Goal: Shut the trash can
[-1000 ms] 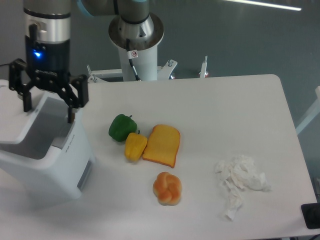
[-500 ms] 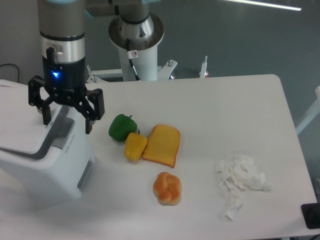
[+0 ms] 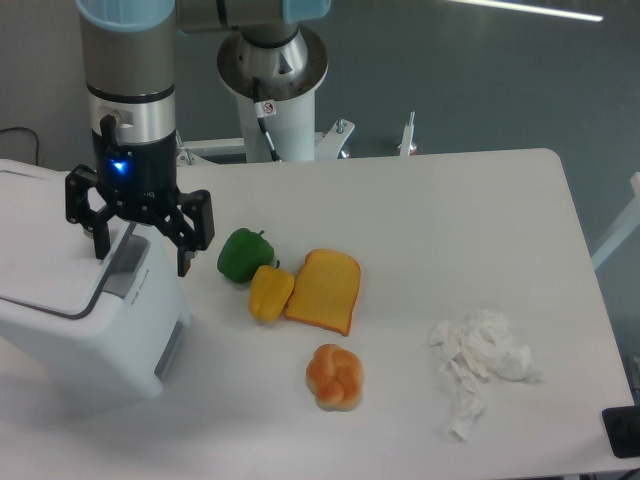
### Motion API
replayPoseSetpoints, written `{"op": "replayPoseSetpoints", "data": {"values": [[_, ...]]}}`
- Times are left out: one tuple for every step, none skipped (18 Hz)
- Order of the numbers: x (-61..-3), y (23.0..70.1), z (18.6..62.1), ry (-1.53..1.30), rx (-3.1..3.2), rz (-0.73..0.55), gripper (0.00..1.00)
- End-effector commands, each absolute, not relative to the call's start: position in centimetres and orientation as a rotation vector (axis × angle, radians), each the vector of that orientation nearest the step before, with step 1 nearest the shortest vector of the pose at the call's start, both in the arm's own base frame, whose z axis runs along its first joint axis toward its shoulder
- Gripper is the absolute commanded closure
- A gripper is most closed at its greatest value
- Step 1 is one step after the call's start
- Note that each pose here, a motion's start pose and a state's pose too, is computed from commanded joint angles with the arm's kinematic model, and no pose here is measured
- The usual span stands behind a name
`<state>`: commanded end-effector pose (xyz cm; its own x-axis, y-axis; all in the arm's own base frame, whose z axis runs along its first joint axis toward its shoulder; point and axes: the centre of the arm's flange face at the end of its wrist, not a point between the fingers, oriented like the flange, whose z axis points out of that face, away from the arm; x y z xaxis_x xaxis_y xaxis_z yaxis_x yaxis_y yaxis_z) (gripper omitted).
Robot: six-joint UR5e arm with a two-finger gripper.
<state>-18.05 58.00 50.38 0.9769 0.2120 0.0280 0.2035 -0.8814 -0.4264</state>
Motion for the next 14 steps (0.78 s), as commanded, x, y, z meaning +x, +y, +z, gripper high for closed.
{"op": "replayPoseSetpoints", "data": {"values": [[-18.1, 58.0, 50.3, -0.297, -2.685, 0.026, 0.00], [-18.1, 58.1, 50.1, -0.297, -2.688, 0.024, 0.00], [-18.2, 58.2, 50.0, -0.298, -2.689, 0.026, 0.00], [-18.2, 58.2, 49.9, -0.299, -2.693, 0.034, 0.00], [-18.4, 58.3, 49.6, -0.303, -2.702, 0.042, 0.00], [-18.4, 58.5, 49.3, -0.307, -2.707, 0.044, 0.00], [-18.5, 58.6, 49.1, -0.308, -2.709, 0.045, 0.00], [-18.5, 58.8, 48.8, -0.307, -2.714, 0.044, 0.00], [-18.5, 58.8, 48.7, -0.308, -2.716, 0.045, 0.00], [-18.5, 58.9, 48.6, -0.307, -2.718, 0.046, 0.00], [-18.5, 58.9, 48.7, -0.306, -2.716, 0.045, 0.00], [-18.4, 58.8, 48.7, -0.306, -2.716, 0.045, 0.00], [-18.4, 58.8, 48.7, -0.306, -2.716, 0.045, 0.00], [-18.4, 58.8, 49.1, -0.307, -2.710, 0.048, 0.00]]}}
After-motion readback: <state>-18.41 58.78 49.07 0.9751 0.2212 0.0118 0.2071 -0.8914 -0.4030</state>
